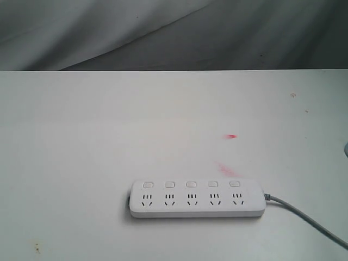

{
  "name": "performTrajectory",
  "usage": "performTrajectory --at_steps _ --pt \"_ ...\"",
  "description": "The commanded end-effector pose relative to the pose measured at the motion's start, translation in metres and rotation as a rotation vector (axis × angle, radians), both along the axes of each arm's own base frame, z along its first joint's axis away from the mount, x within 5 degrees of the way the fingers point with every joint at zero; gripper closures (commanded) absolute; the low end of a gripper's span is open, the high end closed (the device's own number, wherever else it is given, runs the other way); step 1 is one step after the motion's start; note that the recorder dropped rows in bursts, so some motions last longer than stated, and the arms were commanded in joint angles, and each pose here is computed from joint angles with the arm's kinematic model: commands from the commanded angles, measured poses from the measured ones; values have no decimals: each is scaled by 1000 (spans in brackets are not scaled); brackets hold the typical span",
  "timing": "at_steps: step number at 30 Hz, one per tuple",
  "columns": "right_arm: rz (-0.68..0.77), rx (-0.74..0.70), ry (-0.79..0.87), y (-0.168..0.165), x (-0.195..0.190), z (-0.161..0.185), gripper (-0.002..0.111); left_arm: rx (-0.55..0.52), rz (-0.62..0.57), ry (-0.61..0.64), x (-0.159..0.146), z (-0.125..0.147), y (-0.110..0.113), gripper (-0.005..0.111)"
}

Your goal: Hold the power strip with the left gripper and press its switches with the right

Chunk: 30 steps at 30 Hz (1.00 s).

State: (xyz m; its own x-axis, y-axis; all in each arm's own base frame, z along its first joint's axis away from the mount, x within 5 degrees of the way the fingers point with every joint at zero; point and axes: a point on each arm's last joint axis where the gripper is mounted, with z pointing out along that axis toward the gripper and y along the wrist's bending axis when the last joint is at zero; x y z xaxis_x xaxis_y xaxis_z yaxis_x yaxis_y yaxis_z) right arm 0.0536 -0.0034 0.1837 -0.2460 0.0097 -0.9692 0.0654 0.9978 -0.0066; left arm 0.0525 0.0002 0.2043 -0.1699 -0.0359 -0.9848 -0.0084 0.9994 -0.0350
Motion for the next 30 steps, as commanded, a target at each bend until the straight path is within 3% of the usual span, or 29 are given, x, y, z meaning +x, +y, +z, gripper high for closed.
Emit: performTrajectory --at_steps 1,30 --pt "-9 4 -7 0 0 0 108 1 2 42 1 -14 0 106" --pt "-9 4 -7 0 0 0 108 -3 3 53 2 -19 0 106"
